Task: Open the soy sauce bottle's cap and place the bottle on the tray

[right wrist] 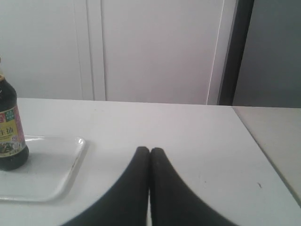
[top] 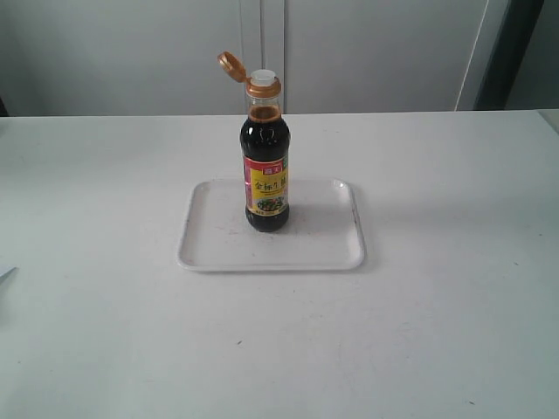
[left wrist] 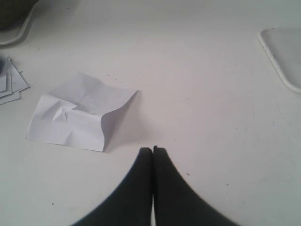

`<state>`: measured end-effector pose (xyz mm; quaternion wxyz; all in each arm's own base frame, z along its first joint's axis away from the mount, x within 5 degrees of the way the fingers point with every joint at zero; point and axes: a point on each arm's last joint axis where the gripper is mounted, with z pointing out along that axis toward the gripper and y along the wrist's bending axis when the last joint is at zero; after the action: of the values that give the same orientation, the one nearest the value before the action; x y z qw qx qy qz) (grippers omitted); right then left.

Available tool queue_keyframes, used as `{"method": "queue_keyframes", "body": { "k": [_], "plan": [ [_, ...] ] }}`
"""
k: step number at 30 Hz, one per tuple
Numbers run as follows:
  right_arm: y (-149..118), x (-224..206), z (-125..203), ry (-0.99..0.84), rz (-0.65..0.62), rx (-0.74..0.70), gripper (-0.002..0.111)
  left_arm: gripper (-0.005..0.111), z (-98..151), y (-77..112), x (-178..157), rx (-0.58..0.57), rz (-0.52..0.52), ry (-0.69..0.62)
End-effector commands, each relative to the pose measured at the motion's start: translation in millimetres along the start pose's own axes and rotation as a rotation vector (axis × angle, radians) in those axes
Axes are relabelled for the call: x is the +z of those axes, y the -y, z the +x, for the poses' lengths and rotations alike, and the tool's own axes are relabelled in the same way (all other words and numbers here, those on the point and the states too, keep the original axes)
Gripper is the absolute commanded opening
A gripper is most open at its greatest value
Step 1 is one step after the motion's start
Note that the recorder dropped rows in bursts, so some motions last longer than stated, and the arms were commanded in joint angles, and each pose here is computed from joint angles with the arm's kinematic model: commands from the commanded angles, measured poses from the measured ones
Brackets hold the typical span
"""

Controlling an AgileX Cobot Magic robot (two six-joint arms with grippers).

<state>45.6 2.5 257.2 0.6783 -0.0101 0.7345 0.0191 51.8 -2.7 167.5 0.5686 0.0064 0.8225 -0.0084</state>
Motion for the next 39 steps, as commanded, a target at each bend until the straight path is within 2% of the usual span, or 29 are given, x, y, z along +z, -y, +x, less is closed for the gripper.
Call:
{"method": "queue_keyframes", "body": {
  "k": [1, 16, 39],
  "plan": [
    [0.9, 1.1, 20.2, -0.022, 0.010, -0.004, 0.000, 0.000, 0.8, 0.2, 0.2, -0.006, 0.002, 0.003],
    [1.9, 14.1, 70.7, -0.143, 0.012, -0.004, 0.000, 0.000, 0.8, 0.2, 0.2, -0.006, 0.002, 0.003],
    [2.8, 13.7, 74.5, -0.181, 0.019, -0.039, 0.000, 0.000, 0.8, 0.2, 0.2, -0.006, 0.002, 0.003]
  ]
}}
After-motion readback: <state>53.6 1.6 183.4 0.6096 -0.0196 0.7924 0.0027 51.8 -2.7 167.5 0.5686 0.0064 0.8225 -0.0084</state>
